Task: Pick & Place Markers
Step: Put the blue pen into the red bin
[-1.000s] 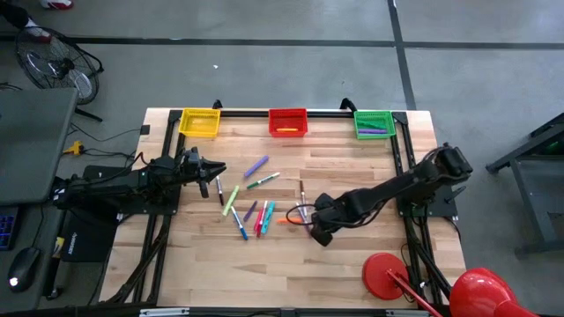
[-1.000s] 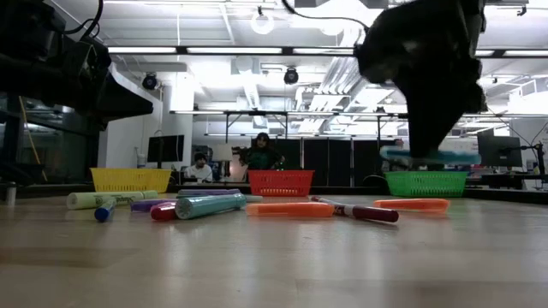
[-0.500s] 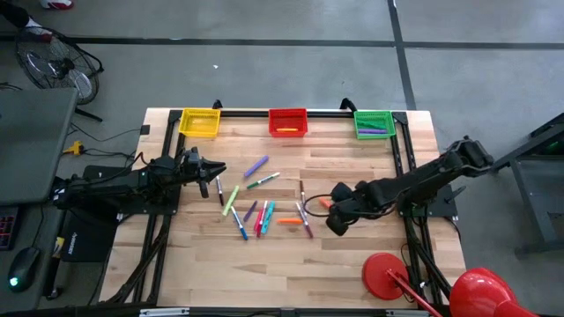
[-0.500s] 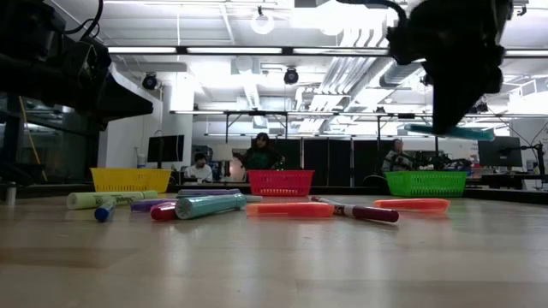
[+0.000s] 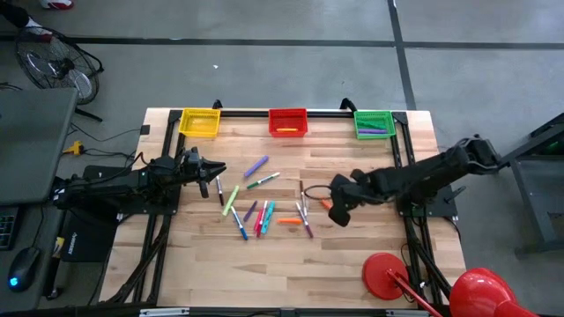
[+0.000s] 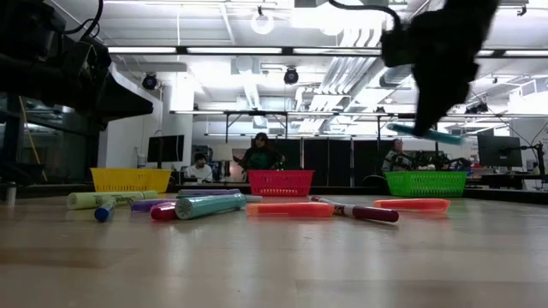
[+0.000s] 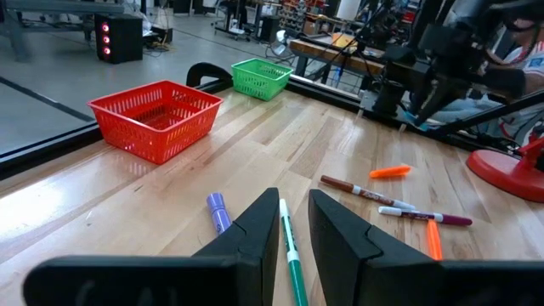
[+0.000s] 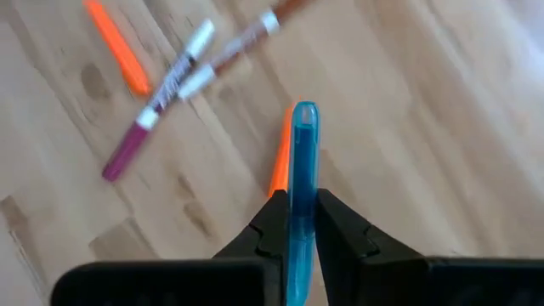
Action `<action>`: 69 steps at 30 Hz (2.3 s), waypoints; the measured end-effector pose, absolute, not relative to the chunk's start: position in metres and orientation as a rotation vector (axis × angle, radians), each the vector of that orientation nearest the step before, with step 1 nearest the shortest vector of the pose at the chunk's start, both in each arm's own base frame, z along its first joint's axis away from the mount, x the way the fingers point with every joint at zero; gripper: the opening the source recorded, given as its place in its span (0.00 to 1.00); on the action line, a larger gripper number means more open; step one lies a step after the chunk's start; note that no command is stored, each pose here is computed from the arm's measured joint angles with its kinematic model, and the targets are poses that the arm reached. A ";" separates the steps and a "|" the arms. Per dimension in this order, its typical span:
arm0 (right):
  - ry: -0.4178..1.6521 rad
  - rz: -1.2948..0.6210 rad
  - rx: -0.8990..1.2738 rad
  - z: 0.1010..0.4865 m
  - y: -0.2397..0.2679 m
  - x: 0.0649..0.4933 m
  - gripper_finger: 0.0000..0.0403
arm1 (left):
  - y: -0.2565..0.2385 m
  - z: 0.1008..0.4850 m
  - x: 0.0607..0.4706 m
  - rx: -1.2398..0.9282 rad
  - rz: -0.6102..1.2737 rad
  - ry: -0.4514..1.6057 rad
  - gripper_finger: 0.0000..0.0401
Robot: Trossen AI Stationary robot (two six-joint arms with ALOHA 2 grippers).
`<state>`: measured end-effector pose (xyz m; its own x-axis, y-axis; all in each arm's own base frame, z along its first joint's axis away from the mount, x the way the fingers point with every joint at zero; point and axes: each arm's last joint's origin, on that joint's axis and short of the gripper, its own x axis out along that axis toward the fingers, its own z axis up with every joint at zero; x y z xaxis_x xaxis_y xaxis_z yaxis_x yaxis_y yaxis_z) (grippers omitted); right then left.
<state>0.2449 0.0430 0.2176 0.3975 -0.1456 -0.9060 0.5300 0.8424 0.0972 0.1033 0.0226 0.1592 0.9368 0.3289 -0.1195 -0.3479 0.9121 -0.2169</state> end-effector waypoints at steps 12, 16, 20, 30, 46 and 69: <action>0.851 -0.408 0.309 0.223 -0.039 0.278 0.07 | 0.023 0.159 0.103 -0.238 0.349 0.080 0.16; 0.782 -0.424 0.266 0.224 -0.063 0.295 0.09 | 0.023 0.159 0.103 -0.239 0.349 0.080 0.16; 0.771 -0.434 0.196 0.231 -0.091 0.317 0.07 | 0.023 0.159 0.103 -0.239 0.349 0.081 0.16; 0.813 -0.359 0.065 0.248 -0.164 0.380 0.09 | 0.023 0.159 0.103 -0.238 0.350 0.080 0.16; 0.950 -0.367 -0.068 0.264 -0.231 0.400 0.08 | 0.023 0.159 0.103 -0.238 0.349 0.081 0.16; 1.262 -0.284 -0.271 0.231 -0.274 0.427 0.09 | 0.023 0.159 0.103 -0.238 0.349 0.080 0.16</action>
